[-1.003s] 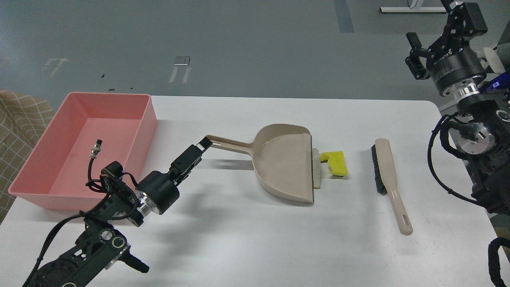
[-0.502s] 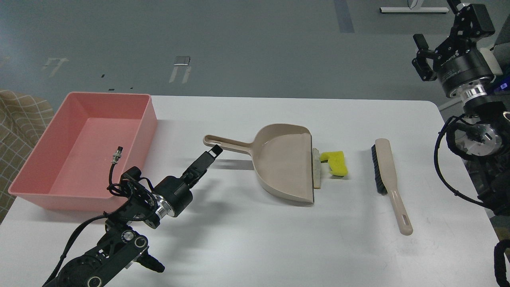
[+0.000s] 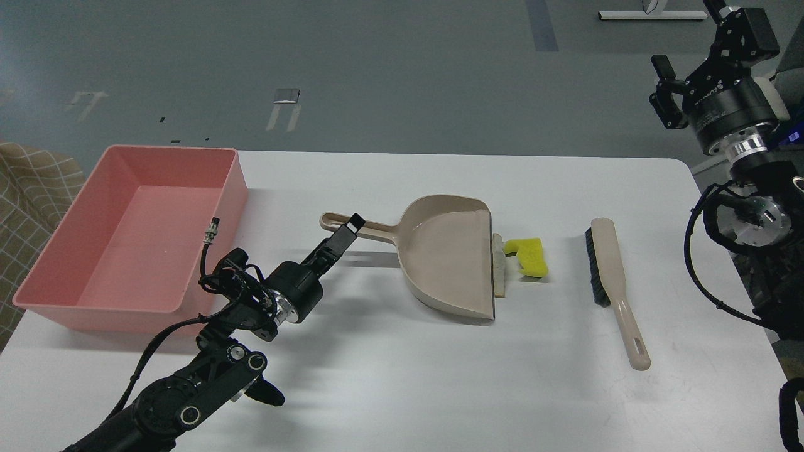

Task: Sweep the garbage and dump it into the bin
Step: 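Lower the left gripper to the dustpan handle and grasp it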

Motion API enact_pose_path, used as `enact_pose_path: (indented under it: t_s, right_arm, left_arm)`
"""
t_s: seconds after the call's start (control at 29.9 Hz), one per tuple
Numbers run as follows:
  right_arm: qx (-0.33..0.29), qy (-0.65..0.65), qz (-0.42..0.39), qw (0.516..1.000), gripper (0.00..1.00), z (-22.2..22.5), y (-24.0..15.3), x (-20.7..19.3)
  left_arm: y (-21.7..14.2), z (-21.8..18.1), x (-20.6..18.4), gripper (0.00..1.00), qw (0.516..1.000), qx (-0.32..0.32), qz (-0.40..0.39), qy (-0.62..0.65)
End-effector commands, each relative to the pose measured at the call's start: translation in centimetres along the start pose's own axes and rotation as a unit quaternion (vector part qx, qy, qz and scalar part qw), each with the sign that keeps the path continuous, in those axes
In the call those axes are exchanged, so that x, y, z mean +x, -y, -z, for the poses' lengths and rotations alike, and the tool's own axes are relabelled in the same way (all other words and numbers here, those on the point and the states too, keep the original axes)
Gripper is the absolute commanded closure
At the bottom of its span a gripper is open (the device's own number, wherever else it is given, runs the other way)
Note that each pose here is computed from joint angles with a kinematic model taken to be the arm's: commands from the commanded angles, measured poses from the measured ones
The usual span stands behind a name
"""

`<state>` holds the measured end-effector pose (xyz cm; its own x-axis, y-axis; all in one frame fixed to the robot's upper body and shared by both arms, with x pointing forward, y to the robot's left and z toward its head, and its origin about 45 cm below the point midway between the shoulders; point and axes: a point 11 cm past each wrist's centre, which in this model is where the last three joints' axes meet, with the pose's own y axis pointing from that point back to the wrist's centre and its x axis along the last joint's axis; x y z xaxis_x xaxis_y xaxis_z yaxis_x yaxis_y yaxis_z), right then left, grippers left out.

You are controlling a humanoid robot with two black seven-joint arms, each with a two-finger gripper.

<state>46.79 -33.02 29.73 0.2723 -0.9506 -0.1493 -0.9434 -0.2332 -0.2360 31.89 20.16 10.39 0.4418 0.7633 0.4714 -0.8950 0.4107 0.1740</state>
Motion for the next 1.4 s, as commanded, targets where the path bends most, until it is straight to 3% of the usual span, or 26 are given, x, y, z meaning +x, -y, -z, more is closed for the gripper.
enact_pose_path:
  t_s: [0.0,0.33,0.6,1.14,1.27,1.37]
  right_arm:
    - [0.001,0.000,-0.001,1.000,0.00,0.1,0.0,0.0]
    - [0.001,0.000,-0.002,1.000,0.00,0.0,0.0,0.0]
    - [0.003,-0.005,-0.008,1.000,0.00,0.3,0.1,0.3]
    - [0.004,-0.012,-0.014,1.000,0.00,0.7,-0.1,0.8]
    - [0.004,-0.012,-0.012,1.000,0.00,0.7,-0.1,0.7]
    - [0.004,-0.012,-0.013,1.000,0.00,0.7,-0.1,0.7]
  left_arm:
    - [0.4,0.3,-0.2,0.01,1.000,0.006,-0.003,-0.001]
    - [1.5,0.5,-0.8,0.02,0.999,0.016,-0.032,-0.010]
    - [1.8,0.3,-0.4,0.09,0.999,0.016,-0.038,-0.014]
    - [2.9,-0.2,0.1,0.10,0.999,0.013,-0.042,-0.015]
    - [3.3,-0.3,0.4,0.18,0.999,0.014,-0.043,-0.016]
    - [3.5,-0.4,0.2,0.32,0.999,0.012,-0.042,-0.018]
